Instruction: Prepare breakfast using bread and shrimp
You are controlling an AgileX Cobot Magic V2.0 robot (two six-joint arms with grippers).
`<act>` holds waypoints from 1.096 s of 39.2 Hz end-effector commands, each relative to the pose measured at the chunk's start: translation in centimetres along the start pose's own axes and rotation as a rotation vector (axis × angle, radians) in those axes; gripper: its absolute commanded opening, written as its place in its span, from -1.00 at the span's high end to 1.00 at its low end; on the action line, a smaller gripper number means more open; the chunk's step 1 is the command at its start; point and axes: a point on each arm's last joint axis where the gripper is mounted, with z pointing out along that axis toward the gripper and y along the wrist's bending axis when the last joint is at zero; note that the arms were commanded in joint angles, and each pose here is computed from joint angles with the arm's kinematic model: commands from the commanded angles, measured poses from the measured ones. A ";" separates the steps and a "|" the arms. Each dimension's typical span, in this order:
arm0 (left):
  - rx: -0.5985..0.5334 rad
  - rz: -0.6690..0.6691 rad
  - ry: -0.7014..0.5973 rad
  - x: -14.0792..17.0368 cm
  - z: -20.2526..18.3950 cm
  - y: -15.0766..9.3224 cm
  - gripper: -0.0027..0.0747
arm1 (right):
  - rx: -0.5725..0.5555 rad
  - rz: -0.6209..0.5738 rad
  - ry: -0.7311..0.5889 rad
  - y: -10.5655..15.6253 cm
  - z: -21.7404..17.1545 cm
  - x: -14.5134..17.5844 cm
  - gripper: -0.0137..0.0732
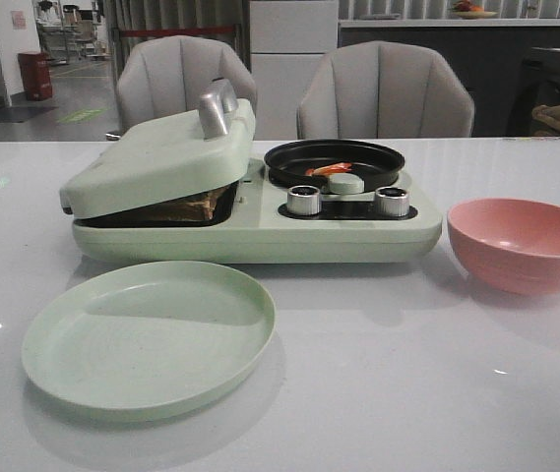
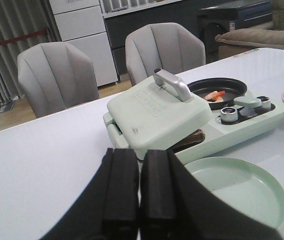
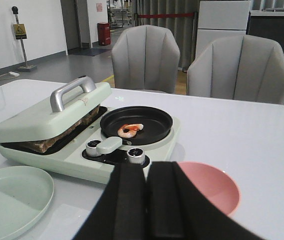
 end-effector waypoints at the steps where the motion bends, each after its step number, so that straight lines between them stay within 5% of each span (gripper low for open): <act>1: -0.028 -0.012 -0.098 -1.0 -0.4 0.3 0.64 | 0.006 -0.008 -0.097 0.0 -0.1 -1.6 0.40; 7: -0.048 -0.069 -0.122 0.1 0.4 0.3 0.64 | 0.007 -0.008 -0.098 0.0 -0.1 -1.6 0.40; 25: -0.372 -0.265 -0.138 5.6 2.1 1.6 0.64 | 0.007 -0.008 -0.098 0.0 -0.1 -1.6 0.40; 43: -0.378 -0.253 -0.103 7.1 2.4 1.4 0.64 | 0.007 -0.008 -0.098 0.0 -0.1 -1.6 0.40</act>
